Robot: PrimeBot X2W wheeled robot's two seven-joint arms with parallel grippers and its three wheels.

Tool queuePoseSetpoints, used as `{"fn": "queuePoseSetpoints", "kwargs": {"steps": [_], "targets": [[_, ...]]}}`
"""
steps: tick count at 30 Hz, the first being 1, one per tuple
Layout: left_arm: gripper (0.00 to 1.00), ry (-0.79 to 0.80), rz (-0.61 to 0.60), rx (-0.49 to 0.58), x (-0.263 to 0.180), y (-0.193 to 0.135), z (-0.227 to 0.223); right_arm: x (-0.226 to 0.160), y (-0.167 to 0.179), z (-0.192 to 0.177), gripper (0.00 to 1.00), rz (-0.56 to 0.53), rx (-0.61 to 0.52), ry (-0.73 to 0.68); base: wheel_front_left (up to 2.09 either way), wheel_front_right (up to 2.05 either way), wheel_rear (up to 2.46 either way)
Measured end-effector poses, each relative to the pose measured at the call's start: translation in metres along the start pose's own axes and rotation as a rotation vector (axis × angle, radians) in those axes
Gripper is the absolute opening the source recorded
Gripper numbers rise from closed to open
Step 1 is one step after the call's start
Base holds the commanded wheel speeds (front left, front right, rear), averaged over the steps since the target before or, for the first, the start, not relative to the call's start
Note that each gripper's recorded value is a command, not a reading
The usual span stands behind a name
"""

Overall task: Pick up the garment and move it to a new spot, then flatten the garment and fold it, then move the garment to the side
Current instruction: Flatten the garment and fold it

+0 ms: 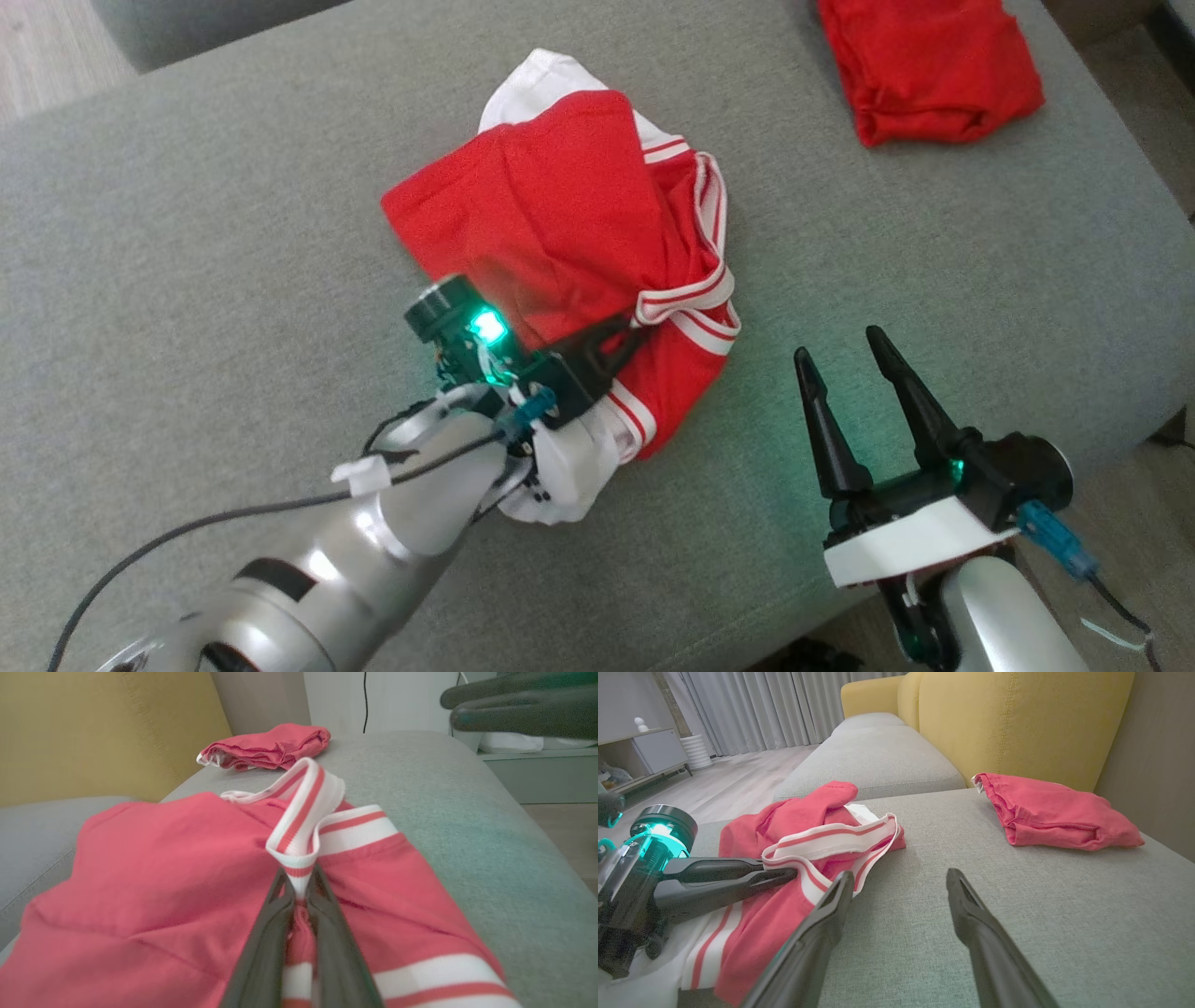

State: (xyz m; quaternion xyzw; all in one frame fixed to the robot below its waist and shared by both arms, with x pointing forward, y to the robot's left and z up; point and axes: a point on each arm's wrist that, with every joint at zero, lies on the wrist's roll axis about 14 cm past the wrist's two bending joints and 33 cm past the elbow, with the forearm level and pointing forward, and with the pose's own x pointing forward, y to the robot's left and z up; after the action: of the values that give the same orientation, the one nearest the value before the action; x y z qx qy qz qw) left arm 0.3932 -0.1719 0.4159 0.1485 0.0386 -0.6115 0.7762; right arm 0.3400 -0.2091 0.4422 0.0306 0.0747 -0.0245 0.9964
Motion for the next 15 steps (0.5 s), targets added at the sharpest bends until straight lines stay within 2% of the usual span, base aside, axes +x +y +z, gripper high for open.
{"fn": "queuePoseSetpoints", "kwargs": {"steps": [5, 10, 13, 15], "targets": [[0.0, -0.038, -0.045, 0.037, 0.003, -0.015, 0.019, -0.004, -0.001, 0.005, 1.0, -0.006, 0.003, -0.018, 0.0, 0.0, 0.0], [0.0, -0.152, -0.072, 0.029, 0.007, -0.027, 0.064, -0.009, -0.002, 0.011, 1.0, -0.012, 0.009, -0.041, 0.0, 0.0, 0.0], [0.0, -0.252, -0.065, 0.068, 0.01, -0.017, 0.109, -0.014, -0.001, 0.011, 1.0, -0.013, 0.016, -0.043, 0.0, 0.0, 0.0], [0.0, -0.345, -0.033, 0.134, 0.01, 0.004, 0.156, -0.016, 0.0, 0.011, 1.0, -0.012, 0.02, -0.047, 0.0, 0.0, 0.0]]}}
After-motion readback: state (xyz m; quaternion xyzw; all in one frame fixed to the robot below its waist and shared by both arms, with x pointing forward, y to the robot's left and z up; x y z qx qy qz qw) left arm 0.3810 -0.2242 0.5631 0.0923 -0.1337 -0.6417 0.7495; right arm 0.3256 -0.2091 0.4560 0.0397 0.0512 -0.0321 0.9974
